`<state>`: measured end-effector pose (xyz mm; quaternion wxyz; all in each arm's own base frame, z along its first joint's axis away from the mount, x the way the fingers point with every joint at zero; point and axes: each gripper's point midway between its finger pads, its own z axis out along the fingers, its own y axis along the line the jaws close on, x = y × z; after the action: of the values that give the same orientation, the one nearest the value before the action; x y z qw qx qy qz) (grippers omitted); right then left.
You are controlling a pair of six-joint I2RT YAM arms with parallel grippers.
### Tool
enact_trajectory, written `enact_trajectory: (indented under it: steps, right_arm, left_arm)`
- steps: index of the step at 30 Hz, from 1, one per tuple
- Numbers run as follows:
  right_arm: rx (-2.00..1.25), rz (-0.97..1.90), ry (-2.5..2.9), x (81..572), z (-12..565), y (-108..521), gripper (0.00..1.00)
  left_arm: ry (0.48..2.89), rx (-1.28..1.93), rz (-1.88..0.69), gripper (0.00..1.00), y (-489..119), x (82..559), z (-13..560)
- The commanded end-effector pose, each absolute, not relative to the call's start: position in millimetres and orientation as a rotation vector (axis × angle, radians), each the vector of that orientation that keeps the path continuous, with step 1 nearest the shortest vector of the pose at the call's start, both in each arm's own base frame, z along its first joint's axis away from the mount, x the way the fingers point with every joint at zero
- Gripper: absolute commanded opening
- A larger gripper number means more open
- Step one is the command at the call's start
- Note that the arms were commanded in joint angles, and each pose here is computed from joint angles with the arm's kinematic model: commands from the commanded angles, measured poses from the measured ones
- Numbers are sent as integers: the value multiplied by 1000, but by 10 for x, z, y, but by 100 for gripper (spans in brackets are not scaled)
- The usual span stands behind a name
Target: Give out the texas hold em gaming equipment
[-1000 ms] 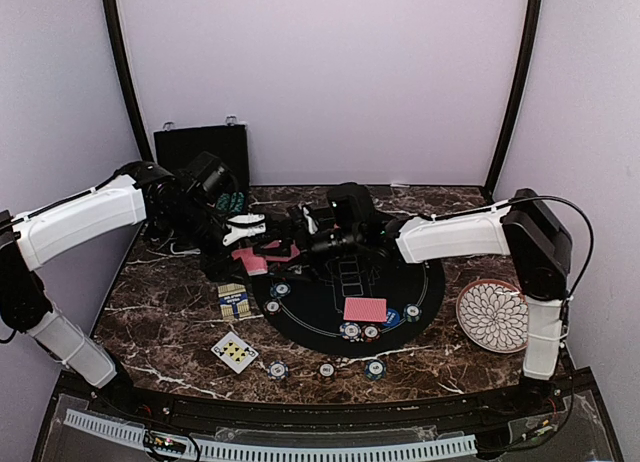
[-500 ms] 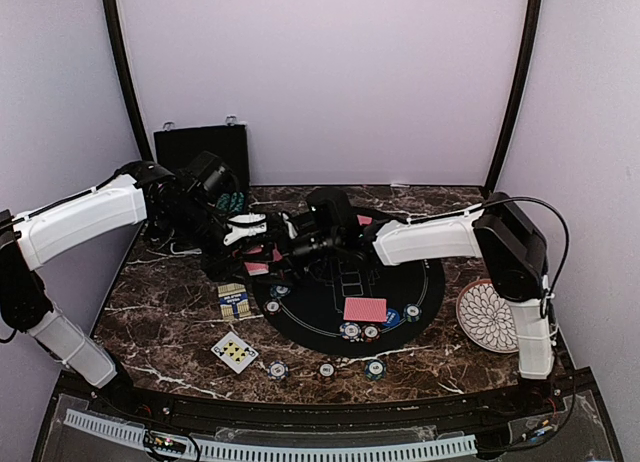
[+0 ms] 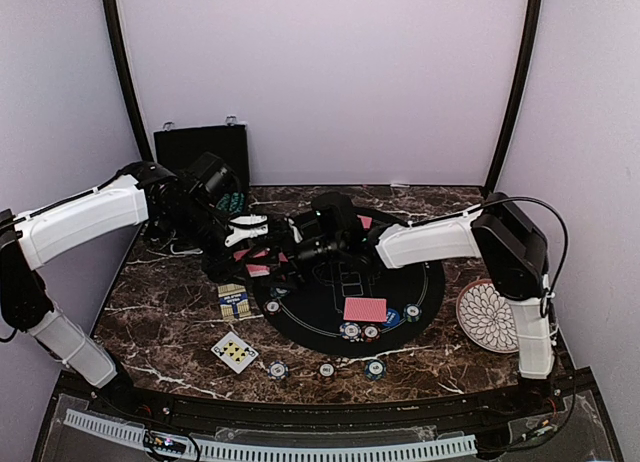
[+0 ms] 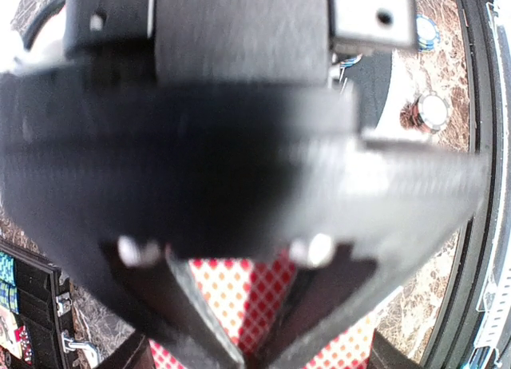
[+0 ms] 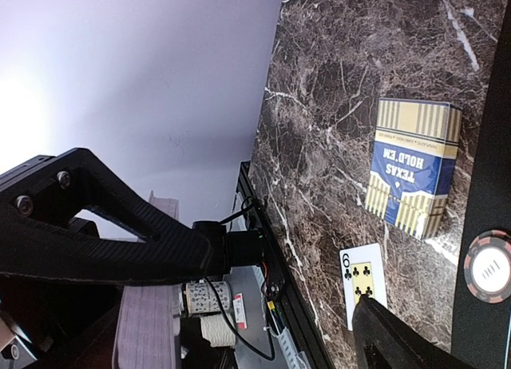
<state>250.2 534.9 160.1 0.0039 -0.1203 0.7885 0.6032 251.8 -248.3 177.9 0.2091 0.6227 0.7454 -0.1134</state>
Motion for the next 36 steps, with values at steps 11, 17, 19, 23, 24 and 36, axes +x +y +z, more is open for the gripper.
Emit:
enact_trajectory:
  steps: [11, 17, 19, 23, 24, 36]
  right_arm:
    - [-352, 1734, 2504, 2607, 1678, 5014, 76]
    - [-378, 1747, 2458, 2606, 1918, 4968, 58]
    - [-381, 1753, 2451, 2598, 1970, 4944, 51]
    - [-386, 1769, 2432, 2582, 2073, 4916, 40]
    - [-388, 1773, 2429, 2578, 2090, 4912, 38]
    - [-419, 1838, 2412, 2490, 2201, 4926, 17]
  left_arm:
    - [2035, 1715, -326, 0, -2491, 2500, 1886]
    - [2033, 1716, -327, 0, -2496, 2505, 1877]
    - [2034, 1715, -327, 0, -2498, 2510, 1872]
    - [2038, 1719, -330, 0, -2503, 2510, 1853]
    - [2040, 1719, -328, 0, -2499, 2513, 1849]
    - [2042, 1721, -324, 0, -2512, 2533, 1846]
